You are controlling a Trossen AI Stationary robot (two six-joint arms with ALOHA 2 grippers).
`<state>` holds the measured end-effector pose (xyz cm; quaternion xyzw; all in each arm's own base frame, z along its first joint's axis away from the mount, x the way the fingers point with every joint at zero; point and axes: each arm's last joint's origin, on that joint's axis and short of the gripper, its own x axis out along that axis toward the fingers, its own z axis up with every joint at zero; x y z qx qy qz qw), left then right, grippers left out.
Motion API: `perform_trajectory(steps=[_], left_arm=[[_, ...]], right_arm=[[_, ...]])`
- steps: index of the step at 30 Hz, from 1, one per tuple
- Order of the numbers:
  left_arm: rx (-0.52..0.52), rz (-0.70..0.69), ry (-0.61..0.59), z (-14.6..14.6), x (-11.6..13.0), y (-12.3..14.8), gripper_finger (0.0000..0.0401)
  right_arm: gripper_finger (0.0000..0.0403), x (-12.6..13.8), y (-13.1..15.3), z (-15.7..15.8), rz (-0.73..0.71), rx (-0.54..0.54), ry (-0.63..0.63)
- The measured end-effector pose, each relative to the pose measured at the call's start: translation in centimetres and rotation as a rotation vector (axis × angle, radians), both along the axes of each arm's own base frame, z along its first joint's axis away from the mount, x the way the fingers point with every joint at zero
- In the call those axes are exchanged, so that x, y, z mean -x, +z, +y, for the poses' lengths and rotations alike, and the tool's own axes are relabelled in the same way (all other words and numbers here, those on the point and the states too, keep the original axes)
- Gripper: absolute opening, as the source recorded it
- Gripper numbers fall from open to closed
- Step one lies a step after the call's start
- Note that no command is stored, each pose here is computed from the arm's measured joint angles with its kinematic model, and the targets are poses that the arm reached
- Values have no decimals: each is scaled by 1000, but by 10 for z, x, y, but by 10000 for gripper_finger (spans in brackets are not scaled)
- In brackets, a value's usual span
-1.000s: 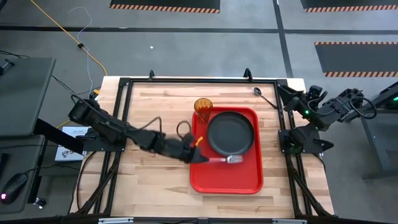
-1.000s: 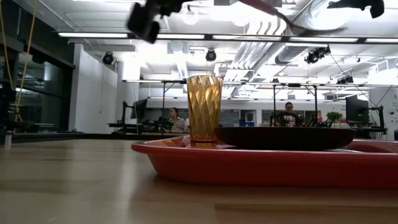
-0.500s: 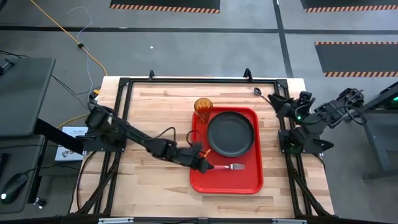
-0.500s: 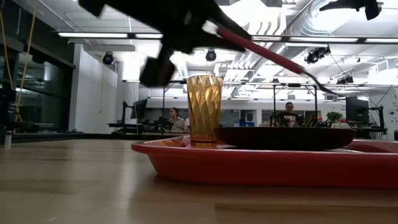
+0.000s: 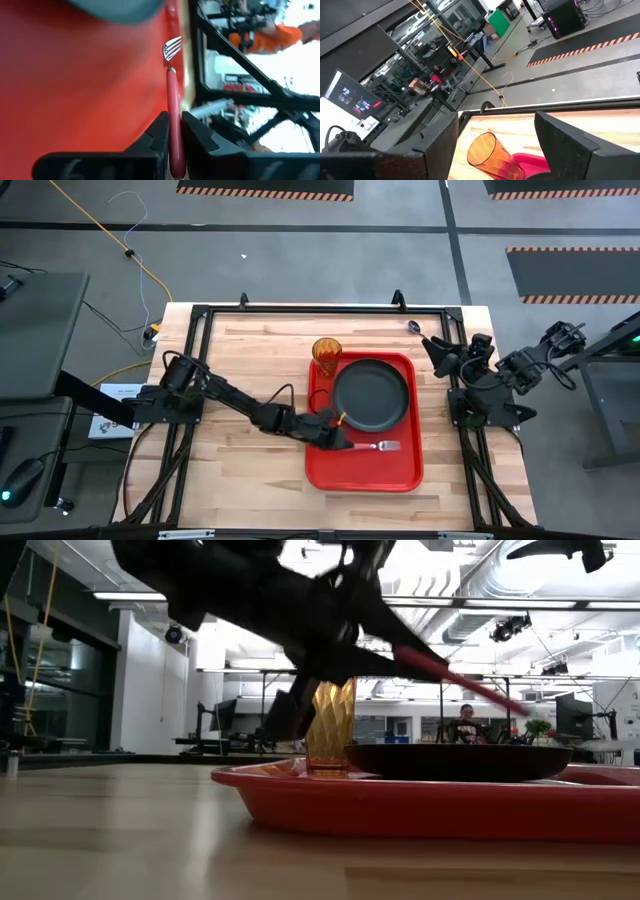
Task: Pick and place plate/cup/fork/spoon on tray
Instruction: Put the pink fork on the red tray to the bottom of the black plate
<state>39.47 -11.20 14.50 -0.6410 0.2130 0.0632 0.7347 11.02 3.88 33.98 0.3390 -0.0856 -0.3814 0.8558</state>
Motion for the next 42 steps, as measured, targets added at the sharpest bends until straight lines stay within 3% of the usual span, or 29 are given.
perform_trajectory(steps=[8,20,32,42], left_arm=[[0,48,39,16,-2,-4,22],[1,58,16,6,-27,1,22],[27,104,31,0,-38,-20,22],[-15,159,32,3,-35,-26,79]], right_arm=[[255,0,0,0,11,-3,17],[255,0,-1,0,26,3,23],[255,0,-3,0,46,0,45],[255,0,-3,0,49,-4,53]])
